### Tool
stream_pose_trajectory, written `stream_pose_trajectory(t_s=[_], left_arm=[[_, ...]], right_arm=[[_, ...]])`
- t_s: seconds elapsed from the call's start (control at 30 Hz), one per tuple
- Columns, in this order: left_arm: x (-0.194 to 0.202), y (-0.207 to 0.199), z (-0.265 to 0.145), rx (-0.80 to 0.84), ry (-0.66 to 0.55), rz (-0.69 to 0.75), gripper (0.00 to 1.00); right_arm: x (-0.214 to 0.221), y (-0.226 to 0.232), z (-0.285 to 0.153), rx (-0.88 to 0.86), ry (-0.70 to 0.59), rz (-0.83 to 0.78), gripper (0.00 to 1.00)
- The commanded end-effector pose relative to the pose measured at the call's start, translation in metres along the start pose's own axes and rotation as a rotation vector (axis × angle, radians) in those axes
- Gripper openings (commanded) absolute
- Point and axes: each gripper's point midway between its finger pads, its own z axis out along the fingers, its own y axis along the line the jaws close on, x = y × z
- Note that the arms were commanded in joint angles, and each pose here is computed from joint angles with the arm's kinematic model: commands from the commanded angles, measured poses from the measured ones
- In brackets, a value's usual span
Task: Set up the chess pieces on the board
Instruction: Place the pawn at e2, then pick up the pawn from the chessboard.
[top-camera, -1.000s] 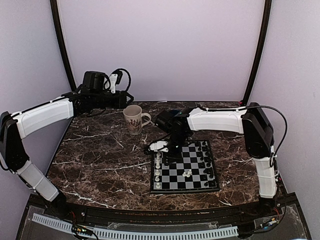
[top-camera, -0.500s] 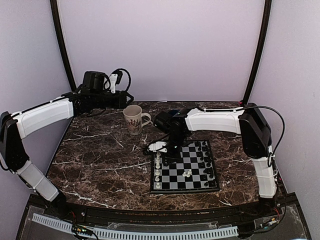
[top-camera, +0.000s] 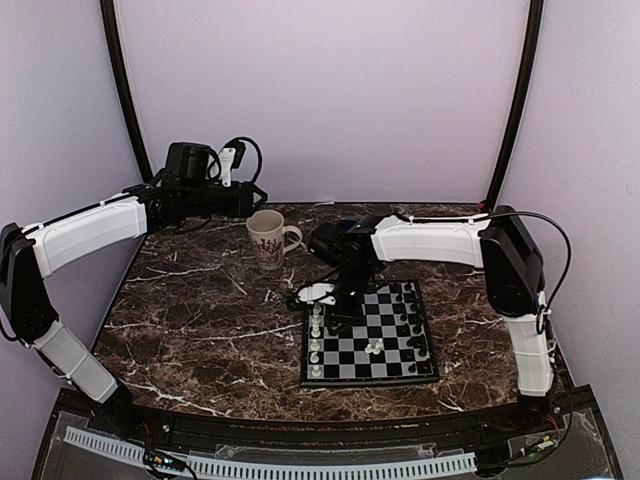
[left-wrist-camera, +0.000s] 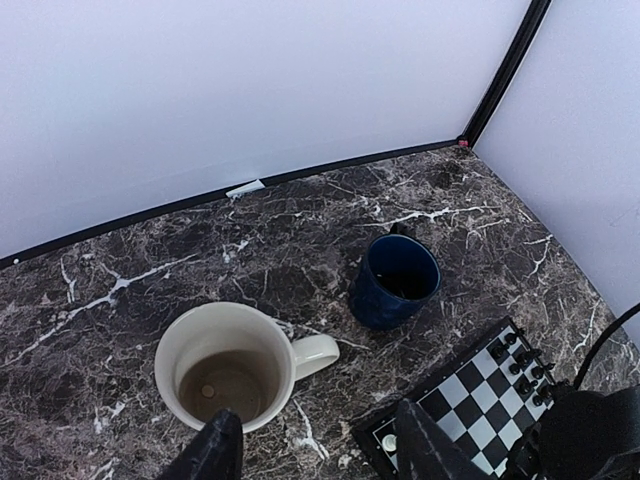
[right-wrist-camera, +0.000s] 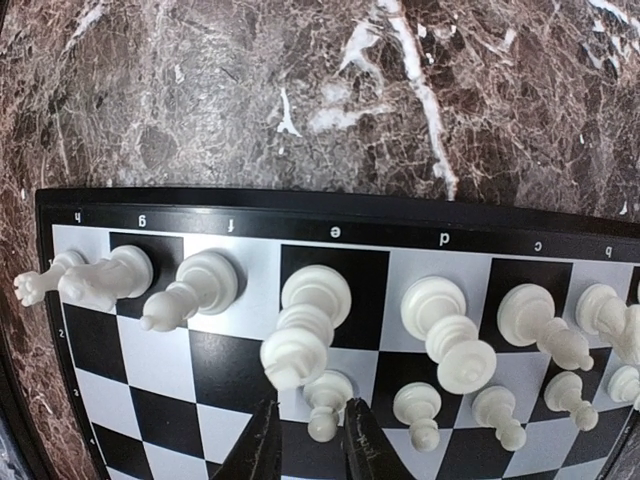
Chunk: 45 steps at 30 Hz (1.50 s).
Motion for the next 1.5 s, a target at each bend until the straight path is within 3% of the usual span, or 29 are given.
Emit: stream_pose_trajectory(t_s=[0.0,0.23,0.53,1.47], left_arm=[[-0.009,0.001,-0.008,-0.004,-0.030,0.021,0.54],[-0.006,0.002,-0.006,-0.006,-0.023,0.020,0.54],[-0.003,0.002,-0.003,-0.006,-0.012,0.023,0.54],[0.007,0.003,0.006,0.001,0.020,0.016,0.54]], right_arm=[[-0.011,0.006,-0.037,0.048,-0.058,-0.011,0.24],[0.022,0.004,-0.063,0.095,-0.075,0.046,0.24],[0.078,0.026,-0.050,0.058,-0.009,0.108,0.24],[0.093,0.027,-0.021,0.023,0.045,0.117,0.24]])
